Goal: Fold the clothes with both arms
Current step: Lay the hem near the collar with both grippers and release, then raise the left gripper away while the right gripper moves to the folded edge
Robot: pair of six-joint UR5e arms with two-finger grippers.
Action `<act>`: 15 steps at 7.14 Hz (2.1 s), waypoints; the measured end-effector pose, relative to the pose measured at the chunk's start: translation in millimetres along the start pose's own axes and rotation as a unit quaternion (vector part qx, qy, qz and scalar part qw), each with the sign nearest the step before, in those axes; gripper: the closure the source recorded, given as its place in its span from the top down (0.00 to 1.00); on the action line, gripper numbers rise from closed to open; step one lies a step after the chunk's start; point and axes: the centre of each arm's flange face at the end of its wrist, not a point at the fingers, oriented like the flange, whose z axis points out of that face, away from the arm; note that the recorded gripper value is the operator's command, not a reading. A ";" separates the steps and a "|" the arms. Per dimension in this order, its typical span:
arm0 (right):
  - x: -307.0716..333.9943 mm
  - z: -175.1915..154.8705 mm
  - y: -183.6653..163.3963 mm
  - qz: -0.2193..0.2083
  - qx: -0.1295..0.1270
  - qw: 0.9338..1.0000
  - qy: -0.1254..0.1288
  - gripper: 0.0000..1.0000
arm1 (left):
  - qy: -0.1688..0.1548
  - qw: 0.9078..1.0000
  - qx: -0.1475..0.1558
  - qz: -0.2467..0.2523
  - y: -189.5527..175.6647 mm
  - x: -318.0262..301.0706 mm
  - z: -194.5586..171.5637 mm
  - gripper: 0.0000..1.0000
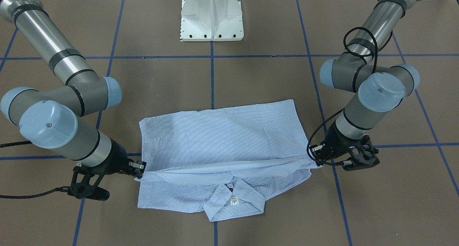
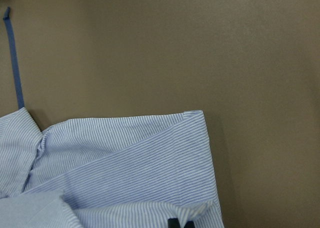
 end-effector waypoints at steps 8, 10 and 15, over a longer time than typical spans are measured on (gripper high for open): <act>4.4 0.0 -0.4 -0.003 0.016 1.000 0.001 1.00 | -0.002 1.000 0.015 -0.001 -24.2 -6.0 -14.0 0.99; 9.5 7.1 35.7 -0.019 0.008 1.000 -0.006 1.00 | 0.001 1.000 0.013 -0.002 -26.0 -7.5 -16.8 0.99; 71.5 42.1 151.0 -0.051 -0.028 0.998 0.010 0.82 | 0.005 1.000 0.009 -0.001 -25.0 -6.5 -18.5 0.99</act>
